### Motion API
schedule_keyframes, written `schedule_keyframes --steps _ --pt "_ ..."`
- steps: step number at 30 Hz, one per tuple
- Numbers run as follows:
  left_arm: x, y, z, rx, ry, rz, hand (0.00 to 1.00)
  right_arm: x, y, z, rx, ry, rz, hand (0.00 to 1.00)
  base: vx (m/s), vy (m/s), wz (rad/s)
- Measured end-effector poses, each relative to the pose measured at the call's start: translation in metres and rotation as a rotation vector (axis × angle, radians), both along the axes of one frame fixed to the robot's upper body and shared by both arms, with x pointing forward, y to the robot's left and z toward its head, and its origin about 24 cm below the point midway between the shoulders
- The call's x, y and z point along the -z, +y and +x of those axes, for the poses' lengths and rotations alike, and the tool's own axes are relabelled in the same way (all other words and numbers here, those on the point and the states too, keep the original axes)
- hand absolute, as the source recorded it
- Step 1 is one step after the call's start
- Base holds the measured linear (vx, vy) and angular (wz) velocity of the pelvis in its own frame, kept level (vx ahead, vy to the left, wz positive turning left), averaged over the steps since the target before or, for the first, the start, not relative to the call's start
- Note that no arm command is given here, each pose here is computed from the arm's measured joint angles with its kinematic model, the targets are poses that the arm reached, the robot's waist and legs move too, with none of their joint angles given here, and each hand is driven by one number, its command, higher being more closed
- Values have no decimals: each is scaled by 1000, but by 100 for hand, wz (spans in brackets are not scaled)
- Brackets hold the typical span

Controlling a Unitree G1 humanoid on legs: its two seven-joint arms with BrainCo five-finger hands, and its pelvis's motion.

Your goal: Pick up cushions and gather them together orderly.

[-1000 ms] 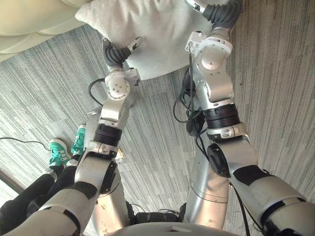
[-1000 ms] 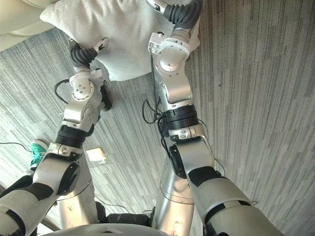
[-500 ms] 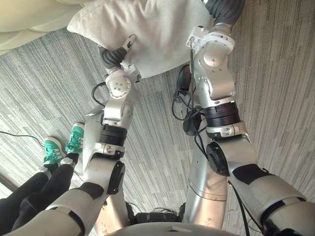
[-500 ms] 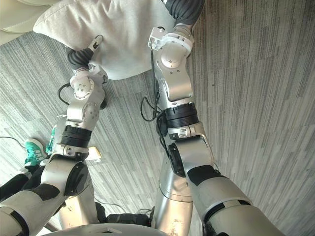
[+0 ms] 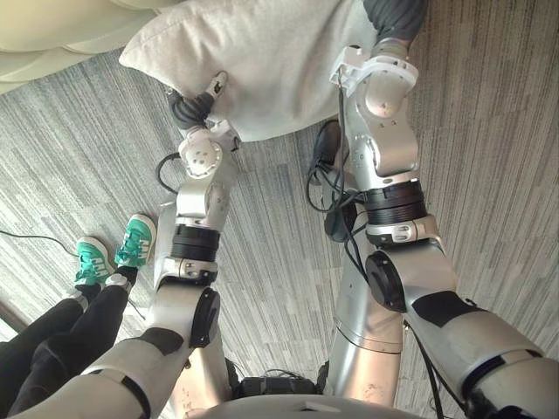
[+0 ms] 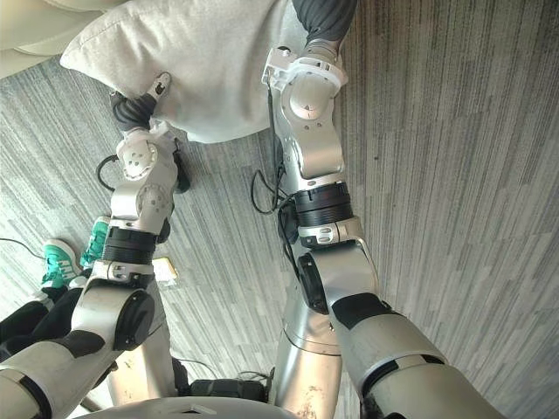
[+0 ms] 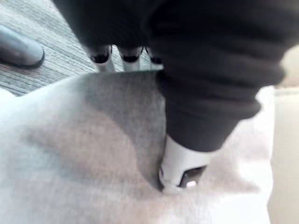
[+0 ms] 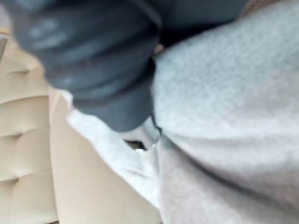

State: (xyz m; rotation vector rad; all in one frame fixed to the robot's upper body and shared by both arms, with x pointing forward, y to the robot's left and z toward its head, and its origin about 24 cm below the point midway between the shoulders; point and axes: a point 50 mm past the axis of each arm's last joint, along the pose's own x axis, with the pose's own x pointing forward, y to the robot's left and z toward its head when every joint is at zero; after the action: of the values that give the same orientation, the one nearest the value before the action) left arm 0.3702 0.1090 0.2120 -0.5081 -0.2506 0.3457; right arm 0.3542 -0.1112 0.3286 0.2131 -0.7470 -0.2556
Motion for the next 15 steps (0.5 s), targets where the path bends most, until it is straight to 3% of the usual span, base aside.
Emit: schedule_keyframes --steps 15 --pt "1 -4 -5 68 -38 -57 100 10 -5 -2 -12 11 26 100 -32 -32 1"
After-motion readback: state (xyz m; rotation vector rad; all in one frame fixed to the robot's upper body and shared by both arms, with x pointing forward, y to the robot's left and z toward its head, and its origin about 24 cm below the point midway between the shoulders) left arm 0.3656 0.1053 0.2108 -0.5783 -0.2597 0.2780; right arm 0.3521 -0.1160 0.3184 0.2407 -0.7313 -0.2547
